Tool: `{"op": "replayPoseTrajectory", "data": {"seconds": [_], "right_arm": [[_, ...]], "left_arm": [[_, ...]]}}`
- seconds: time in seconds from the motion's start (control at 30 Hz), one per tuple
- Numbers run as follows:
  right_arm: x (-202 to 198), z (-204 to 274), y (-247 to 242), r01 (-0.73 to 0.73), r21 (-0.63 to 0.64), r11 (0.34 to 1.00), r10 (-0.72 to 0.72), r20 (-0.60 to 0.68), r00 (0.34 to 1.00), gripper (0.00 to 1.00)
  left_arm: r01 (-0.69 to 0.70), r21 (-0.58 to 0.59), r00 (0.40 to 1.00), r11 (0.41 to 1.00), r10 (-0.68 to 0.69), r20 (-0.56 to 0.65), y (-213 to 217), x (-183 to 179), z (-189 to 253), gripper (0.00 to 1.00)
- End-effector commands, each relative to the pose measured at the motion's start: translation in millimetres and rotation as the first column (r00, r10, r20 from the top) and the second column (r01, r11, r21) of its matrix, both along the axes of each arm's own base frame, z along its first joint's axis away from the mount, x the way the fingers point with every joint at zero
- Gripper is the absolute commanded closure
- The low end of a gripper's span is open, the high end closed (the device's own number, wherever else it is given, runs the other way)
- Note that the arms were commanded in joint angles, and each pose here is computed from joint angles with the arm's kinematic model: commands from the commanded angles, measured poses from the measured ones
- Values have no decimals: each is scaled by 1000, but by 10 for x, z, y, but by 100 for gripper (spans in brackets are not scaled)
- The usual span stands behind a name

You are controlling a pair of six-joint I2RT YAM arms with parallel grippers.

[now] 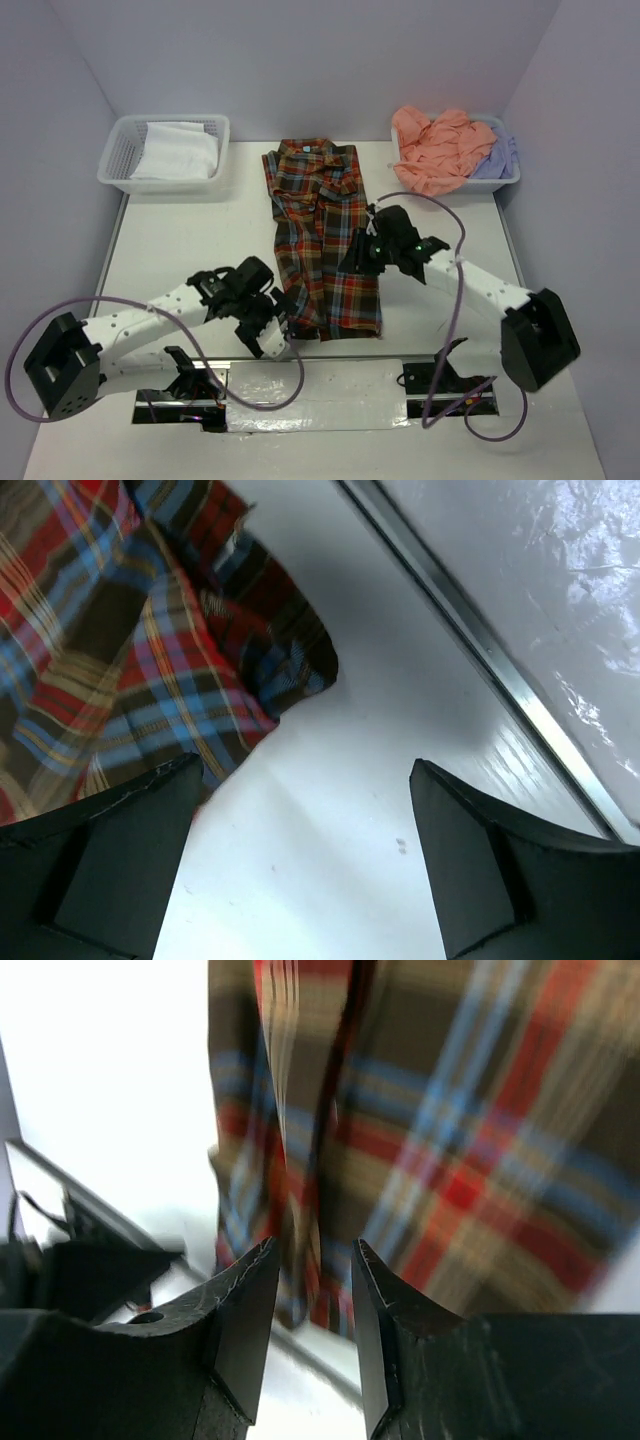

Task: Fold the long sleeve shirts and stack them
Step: Fold the shirt

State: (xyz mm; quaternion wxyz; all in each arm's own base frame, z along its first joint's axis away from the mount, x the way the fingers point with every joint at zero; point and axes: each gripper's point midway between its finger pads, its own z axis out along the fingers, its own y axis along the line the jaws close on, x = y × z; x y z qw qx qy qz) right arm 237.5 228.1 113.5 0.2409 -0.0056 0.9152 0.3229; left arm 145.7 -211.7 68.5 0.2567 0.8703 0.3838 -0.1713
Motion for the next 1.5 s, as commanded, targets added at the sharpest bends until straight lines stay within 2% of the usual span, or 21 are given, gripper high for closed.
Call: {"op": "replayPoseTrajectory", "data": {"seconds": [0.0,0.17,0.37,0.43,0.53,0.57,0.63,0.67,0.73,0.77,0.87,0.93,0.97,1.03,1.07,1.17,1.33,1.43,1.47], "right_arm": [[475,233,207,-16,67,998,10,86,996,57],[1048,157,444,-16,81,997,11,59,998,48],[1697,41,601,19,39,999,-21,69,997,47],[1863,-47,670,14,25,1000,-15,58,998,47],[2055,-241,680,33,-28,999,-31,46,998,46],[2086,-283,694,31,-34,999,-29,41,999,46],[2154,-404,728,26,-45,999,-25,22,999,46],[2161,-421,762,16,-33,999,-15,15,1000,46],[2209,-510,804,19,-25,1000,-18,1,1000,46],[2221,-528,819,18,-21,1000,-19,-4,1000,46],[2277,-597,826,34,-33,999,-34,-18,999,46],[2305,-601,870,36,-14,999,-36,-17,999,51],[2323,-589,891,36,1,999,-36,-17,999,63],[2352,-562,955,44,43,998,-43,-19,999,77],[2375,-530,975,47,59,997,-46,-7,999,88],[2419,-469,951,96,78,992,-96,4,995,100],[2451,-366,952,122,121,985,-125,18,992,100],[2379,-340,1035,60,139,988,-61,6,998,78],[2321,-321,1013,52,129,990,-53,3,999,67]], "left_arm": [[71,-151,960,986,-26,278,-363,309,236,1],[24,-150,978,988,9,210,-500,217,64,2],[22,-117,977,993,4,213,-424,72,-304,2],[17,-115,979,993,7,205,-385,33,-388,6],[29,-132,985,991,-6,171,-403,-62,-434,16],[28,-135,987,990,-6,161,-414,-80,-438,29],[29,-145,987,989,-6,158,-456,-109,-420,41],[33,-142,988,989,-10,155,-455,-121,-422,51],[57,-132,988,990,-37,147,-451,-186,-415,61],[64,-104,992,993,-52,119,-396,-256,-455,73],[65,-63,997,996,-62,46,-342,-423,-432,95],[52,-66,999,996,-51,12,-365,-485,-358,96],[41,-60,999,997,-41,0,-355,-498,-356,96],[43,-62,999,997,-43,4,-356,-501,-348,96],[45,-63,999,997,-45,7,-361,-498,-342,95],[45,-58,999,997,-45,-13,-366,-528,-326,91],[21,-41,1000,999,-22,-18,-357,-520,-300,85],[-12,-54,1000,998,11,-10,-395,-468,-273,82],[-54,-57,998,997,53,-26,-408,-452,-264,82]]}}
